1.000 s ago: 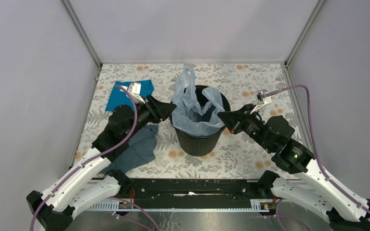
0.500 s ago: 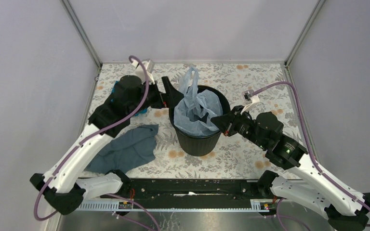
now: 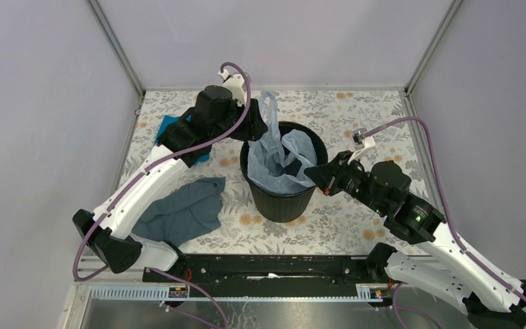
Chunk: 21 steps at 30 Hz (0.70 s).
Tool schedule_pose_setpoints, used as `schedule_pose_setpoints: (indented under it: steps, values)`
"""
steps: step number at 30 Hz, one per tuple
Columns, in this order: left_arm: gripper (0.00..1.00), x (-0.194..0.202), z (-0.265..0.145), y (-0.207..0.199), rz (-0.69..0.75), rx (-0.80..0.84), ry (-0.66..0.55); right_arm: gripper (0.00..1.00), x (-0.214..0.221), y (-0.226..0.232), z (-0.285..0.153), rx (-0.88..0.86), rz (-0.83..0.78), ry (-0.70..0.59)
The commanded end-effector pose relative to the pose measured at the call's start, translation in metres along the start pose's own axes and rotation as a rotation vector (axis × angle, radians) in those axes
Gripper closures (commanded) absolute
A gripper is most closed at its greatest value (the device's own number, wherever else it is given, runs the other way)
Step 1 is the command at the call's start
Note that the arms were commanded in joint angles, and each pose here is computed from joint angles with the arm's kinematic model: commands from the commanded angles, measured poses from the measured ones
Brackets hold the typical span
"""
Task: Put the trash bags into the trash bin
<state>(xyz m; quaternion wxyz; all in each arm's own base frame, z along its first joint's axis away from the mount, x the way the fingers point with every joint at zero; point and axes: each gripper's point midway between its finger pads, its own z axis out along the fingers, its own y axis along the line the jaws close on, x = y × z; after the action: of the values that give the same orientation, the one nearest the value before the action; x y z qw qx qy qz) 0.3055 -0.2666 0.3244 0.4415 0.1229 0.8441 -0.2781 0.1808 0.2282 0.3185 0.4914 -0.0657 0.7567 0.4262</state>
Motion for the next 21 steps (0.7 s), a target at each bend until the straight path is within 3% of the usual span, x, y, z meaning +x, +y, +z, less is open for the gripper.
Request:
schedule_pose_setpoints:
  steps: [1, 4, 6, 9, 14, 21]
  values:
    - [0.55, -0.049, -0.035, -0.005, -0.011, -0.011, -0.208, 1.00, -0.014, 0.002, -0.009, 0.016, -0.024, -0.037]
    - [0.68, -0.045, -0.065, -0.004, -0.071, 0.020, -0.301, 1.00, -0.007, -0.009, -0.010, 0.053, -0.026, -0.028]
    - [0.72, -0.038, -0.084, -0.009, -0.126, 0.090, -0.363, 1.00, -0.001, -0.008, -0.012, 0.043, -0.025, -0.006]
    - [0.84, -0.020, -0.101, -0.006, -0.193, 0.128, -0.397, 1.00, 0.003, -0.003, -0.016, 0.014, -0.010, 0.019]
    - [0.87, 0.015, -0.108, 0.007, -0.312, 0.138, -0.399, 1.00, 0.017, -0.018, -0.026, 0.055, -0.026, 0.045]
    - [0.88, 0.066, -0.087, 0.021, -0.399, 0.132, -0.311, 1.00, 0.035, -0.048, -0.042, 0.139, -0.029, 0.039]
